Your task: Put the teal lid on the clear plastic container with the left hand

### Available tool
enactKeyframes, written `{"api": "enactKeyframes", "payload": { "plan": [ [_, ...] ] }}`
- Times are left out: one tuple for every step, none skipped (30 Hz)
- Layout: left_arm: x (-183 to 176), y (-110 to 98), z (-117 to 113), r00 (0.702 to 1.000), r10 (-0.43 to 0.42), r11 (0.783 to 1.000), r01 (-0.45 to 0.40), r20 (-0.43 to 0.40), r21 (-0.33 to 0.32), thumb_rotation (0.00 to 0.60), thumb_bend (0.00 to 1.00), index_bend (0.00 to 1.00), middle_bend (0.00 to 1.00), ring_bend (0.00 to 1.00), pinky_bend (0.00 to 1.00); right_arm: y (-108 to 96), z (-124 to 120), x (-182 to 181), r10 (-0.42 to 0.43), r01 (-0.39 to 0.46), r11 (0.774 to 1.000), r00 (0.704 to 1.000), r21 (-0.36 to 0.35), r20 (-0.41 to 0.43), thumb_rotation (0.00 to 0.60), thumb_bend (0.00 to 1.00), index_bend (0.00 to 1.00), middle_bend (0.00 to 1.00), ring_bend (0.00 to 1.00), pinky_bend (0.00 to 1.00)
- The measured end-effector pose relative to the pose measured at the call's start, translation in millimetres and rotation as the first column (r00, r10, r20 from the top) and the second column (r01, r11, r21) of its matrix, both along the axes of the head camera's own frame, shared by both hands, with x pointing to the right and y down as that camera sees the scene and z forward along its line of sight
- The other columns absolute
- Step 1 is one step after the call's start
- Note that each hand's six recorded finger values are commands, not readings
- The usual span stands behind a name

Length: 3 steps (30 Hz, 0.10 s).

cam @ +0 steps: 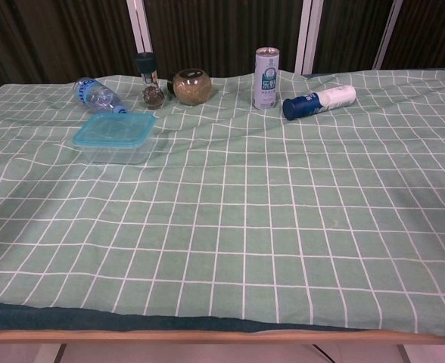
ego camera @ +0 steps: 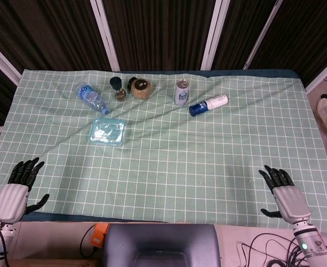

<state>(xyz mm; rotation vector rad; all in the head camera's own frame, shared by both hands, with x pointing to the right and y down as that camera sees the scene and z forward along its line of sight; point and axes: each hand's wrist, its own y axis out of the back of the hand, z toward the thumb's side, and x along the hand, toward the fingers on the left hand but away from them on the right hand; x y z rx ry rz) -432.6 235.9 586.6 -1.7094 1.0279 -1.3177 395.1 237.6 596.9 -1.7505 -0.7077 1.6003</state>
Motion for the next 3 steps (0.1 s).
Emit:
{"api": "enactKeyframes", "payload": {
  "plan": [
    [0.6,0.6,0.5,1.000,0.004,1.000,-0.004,-0.004,-0.006,0.600,0.25,0.00,0.00,0.00,0.00,0.6,-0.4,0.0,-0.001,0.001,1.000,1.000,0.001,0.000,0.600,0.20,0.00,0.00,0.00,0.00],
    [0.8,1.0,1.4,1.000,0.007,1.000,-0.007,-0.005,-0.012,0.600,0.25,0.00,0.00,0.00,0.00,1.4,-0.6,0.2,-0.002,0.002,1.000,1.000,0.001,-0.001,0.600,0.20,0.00,0.00,0.00,0.00],
    [1.4,1.3,2.2,1.000,0.011,1.000,-0.011,-0.006,-0.017,0.600,0.25,0.00,0.00,0.00,0.00,1.6,-0.8,0.6,-0.001,0.001,1.000,1.000,0.000,0.000,0.600,0.20,0.00,0.00,0.00,0.00]
  ]
}}
